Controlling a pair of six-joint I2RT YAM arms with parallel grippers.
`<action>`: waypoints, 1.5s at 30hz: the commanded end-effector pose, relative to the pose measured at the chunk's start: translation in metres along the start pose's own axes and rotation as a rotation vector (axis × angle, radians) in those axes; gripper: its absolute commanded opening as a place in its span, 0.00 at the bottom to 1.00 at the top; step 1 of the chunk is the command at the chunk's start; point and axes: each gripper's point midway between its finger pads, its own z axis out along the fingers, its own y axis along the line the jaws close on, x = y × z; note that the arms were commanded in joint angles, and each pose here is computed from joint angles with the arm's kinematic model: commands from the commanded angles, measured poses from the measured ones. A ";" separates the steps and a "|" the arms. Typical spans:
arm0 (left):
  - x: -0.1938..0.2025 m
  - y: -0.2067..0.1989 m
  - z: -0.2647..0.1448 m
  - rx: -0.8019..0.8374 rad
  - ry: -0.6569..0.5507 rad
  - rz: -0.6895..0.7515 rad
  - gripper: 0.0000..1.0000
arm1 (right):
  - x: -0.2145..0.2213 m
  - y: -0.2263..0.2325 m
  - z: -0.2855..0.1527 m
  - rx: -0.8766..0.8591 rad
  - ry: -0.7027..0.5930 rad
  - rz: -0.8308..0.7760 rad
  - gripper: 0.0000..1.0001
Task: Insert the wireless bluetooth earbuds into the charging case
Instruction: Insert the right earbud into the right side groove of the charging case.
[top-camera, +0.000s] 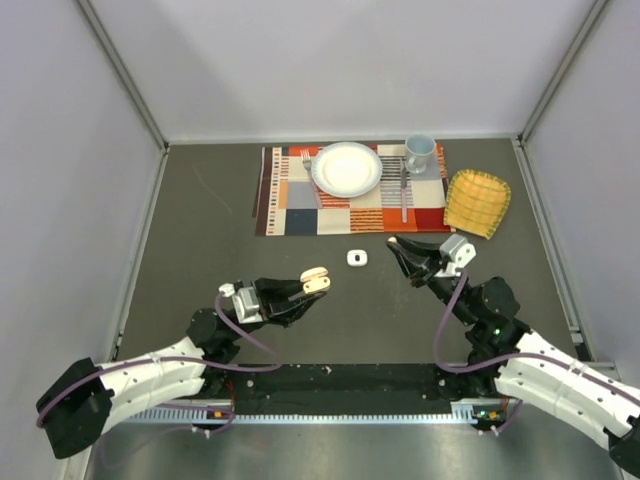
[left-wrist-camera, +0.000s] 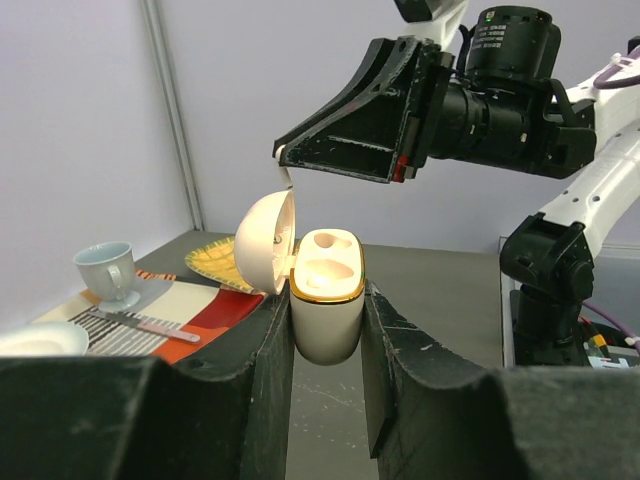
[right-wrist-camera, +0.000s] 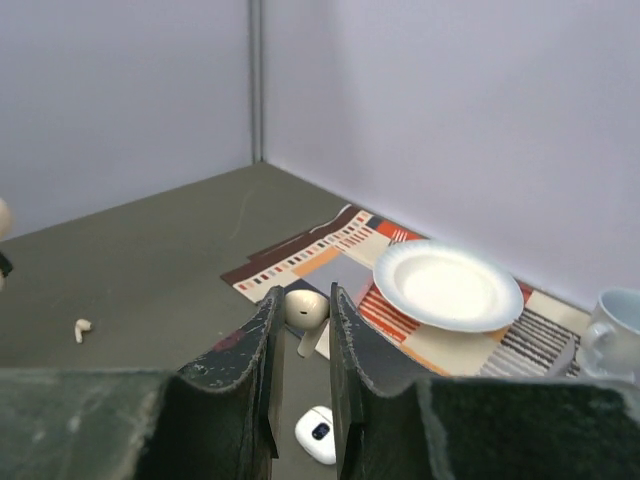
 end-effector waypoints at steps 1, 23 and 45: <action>-0.010 -0.002 -0.003 0.001 -0.047 0.010 0.00 | -0.039 0.026 0.007 -0.099 -0.108 -0.074 0.00; 0.000 0.016 -0.003 -0.091 -0.006 0.030 0.00 | -0.082 0.097 0.037 -0.057 -0.160 0.067 0.00; 0.004 0.025 -0.009 -0.151 -0.002 0.033 0.00 | -0.060 0.150 0.051 -0.135 -0.101 0.040 0.00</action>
